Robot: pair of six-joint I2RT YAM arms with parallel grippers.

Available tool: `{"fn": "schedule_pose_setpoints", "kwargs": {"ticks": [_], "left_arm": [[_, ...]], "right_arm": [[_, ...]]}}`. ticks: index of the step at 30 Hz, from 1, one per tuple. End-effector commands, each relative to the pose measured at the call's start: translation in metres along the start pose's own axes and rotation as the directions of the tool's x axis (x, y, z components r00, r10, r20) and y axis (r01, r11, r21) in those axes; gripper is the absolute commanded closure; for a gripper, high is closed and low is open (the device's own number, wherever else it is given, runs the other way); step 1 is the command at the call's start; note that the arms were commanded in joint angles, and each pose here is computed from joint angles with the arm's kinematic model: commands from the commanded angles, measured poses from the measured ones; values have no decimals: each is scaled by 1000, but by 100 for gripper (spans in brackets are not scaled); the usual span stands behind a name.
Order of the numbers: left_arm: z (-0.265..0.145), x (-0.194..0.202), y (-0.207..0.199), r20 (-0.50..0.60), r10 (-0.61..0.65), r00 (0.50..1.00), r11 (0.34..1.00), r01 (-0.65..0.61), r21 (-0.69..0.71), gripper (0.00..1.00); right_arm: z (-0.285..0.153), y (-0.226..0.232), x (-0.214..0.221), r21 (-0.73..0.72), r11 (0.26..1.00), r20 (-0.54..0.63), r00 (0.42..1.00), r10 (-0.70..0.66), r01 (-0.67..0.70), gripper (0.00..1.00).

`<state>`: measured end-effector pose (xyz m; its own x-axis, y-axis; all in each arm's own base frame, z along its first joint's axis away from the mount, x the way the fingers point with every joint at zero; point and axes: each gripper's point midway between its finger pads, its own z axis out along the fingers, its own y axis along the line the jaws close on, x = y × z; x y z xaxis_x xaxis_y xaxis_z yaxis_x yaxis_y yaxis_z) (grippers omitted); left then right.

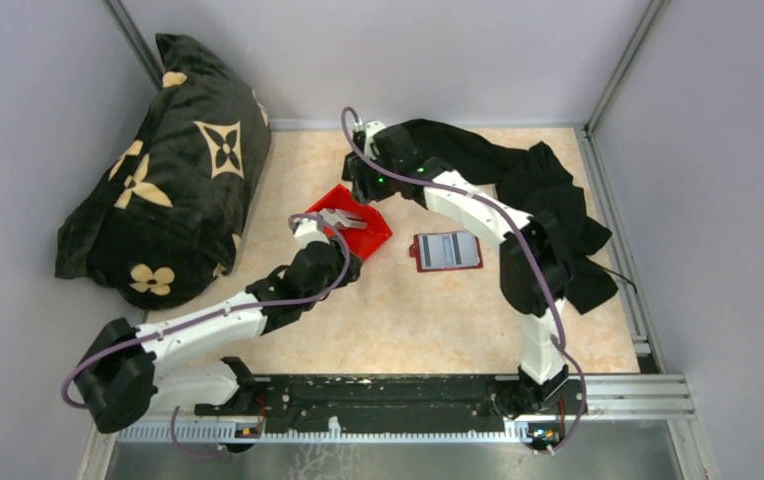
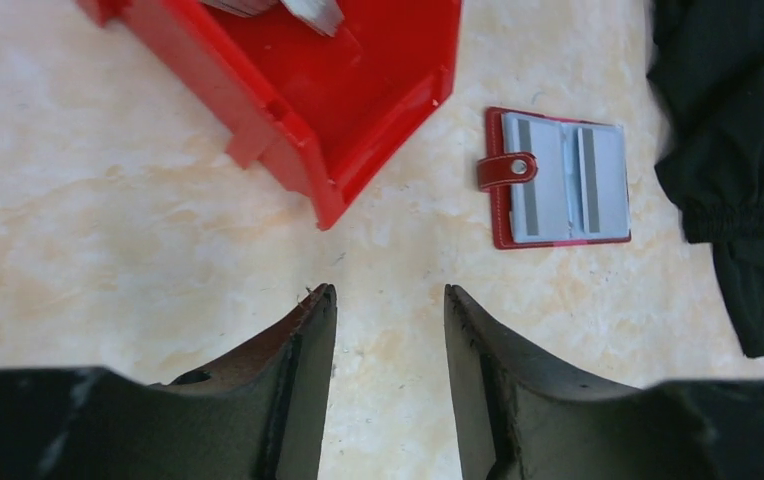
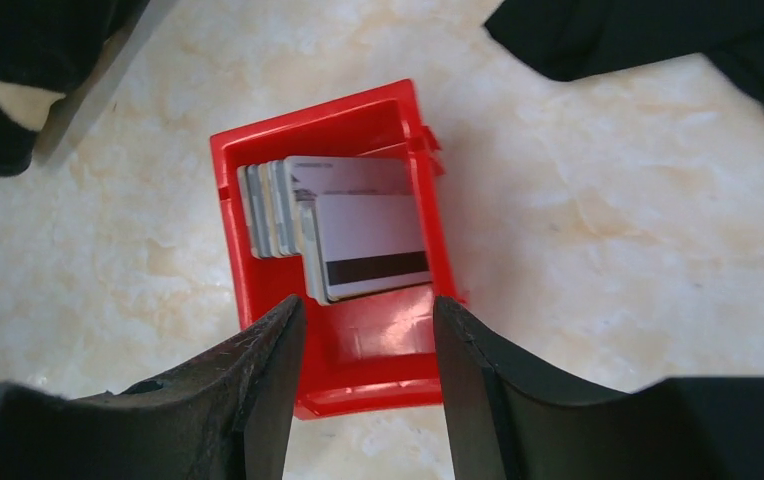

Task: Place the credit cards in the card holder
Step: Insert the credit card into the card holder, then pick up the credit card from the storage box.

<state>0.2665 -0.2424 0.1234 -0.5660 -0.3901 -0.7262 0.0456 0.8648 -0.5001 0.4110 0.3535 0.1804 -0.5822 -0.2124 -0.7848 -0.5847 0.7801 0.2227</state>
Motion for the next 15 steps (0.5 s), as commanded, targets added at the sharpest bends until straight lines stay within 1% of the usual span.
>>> {"fn": "schedule_pose_setpoints", "kwargs": {"ticks": [1,10,15], "left_arm": [[-13,-9,24,81,-54,995,996,59,-62,47],[-23,-7,51,125,-75,989,989,89,-115,30],[-25,-8,56,139,-75,987,987,93,-128,26]], "right_arm": [[12,30,-14,-101,994,-5,999,-51,50,49],[52,38,-1,-140,989,-72,995,-64,53,49],[66,38,6,-151,988,-99,993,-59,44,49]]}}
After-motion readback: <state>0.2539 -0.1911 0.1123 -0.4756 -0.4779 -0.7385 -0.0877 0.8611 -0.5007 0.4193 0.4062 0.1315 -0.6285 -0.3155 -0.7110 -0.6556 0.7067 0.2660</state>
